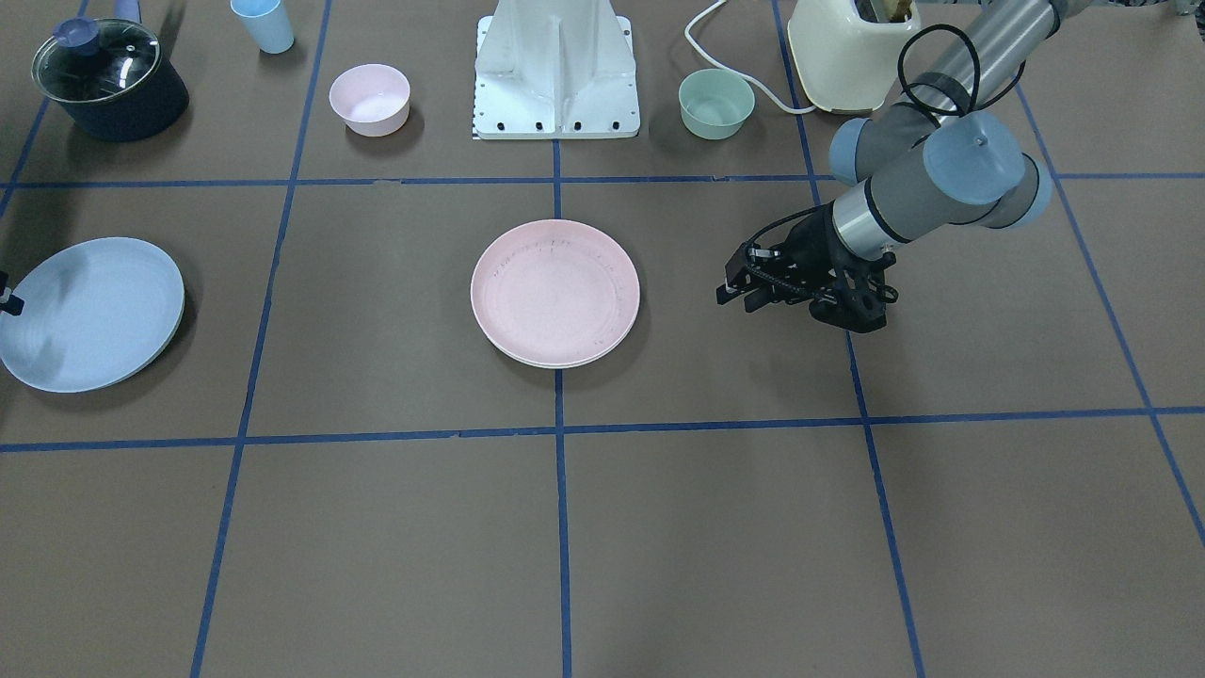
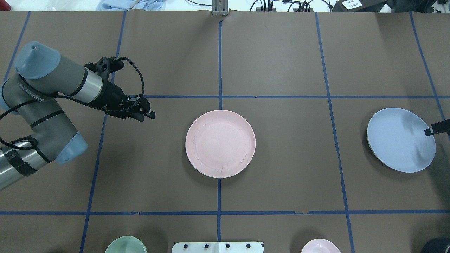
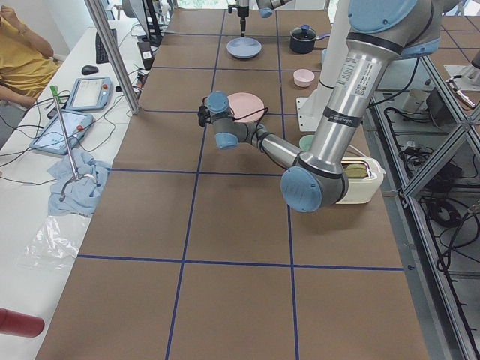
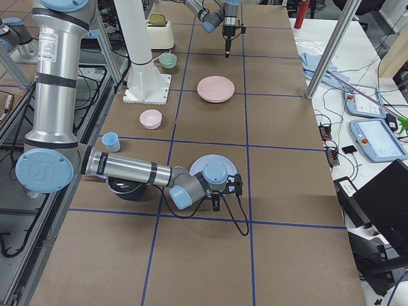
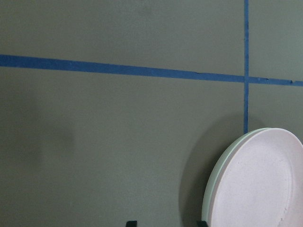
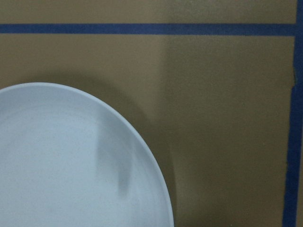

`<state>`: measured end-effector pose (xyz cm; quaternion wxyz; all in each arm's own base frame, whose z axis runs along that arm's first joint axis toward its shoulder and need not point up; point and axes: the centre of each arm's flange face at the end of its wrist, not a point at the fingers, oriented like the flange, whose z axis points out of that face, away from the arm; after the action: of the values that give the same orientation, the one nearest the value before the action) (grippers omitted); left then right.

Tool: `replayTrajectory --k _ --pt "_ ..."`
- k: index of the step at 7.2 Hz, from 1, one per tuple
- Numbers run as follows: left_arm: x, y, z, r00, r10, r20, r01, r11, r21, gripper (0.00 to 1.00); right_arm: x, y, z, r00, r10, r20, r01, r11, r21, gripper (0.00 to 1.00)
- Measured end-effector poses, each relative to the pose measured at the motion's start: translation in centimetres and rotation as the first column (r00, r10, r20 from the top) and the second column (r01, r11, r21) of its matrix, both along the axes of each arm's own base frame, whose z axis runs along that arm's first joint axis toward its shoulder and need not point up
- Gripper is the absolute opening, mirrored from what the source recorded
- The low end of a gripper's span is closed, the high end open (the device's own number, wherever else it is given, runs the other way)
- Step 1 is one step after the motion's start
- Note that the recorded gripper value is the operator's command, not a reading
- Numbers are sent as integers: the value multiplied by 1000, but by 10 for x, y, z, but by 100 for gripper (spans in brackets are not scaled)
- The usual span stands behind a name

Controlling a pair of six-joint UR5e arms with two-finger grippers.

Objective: Stack three plates with pink and blue
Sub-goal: 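Grasp the rim of the light blue plate with the right gripper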

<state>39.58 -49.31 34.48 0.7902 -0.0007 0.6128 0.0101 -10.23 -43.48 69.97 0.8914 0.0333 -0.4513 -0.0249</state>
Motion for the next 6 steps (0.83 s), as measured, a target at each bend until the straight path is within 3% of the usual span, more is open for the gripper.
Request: replayTrajectory --k 1,4,5,6 --pt "0 0 0 1000 0 1 0 1000 0 52 -6 1 1 1000 -12 -1 12 1000 -2 81" --pt "1 0 1 1000 -1 2 1 1000 -3 52 -11 2 5 1000 -24 -3 24 1000 -10 72" --pt "1 0 2 1000 -1 2 1 1000 -3 52 -12 2 7 1000 -26 -4 26 1000 -12 55" --pt "1 0 2 1000 -1 2 2 1000 -4 52 -12 2 7 1000 -27 -5 27 1000 -13 46"
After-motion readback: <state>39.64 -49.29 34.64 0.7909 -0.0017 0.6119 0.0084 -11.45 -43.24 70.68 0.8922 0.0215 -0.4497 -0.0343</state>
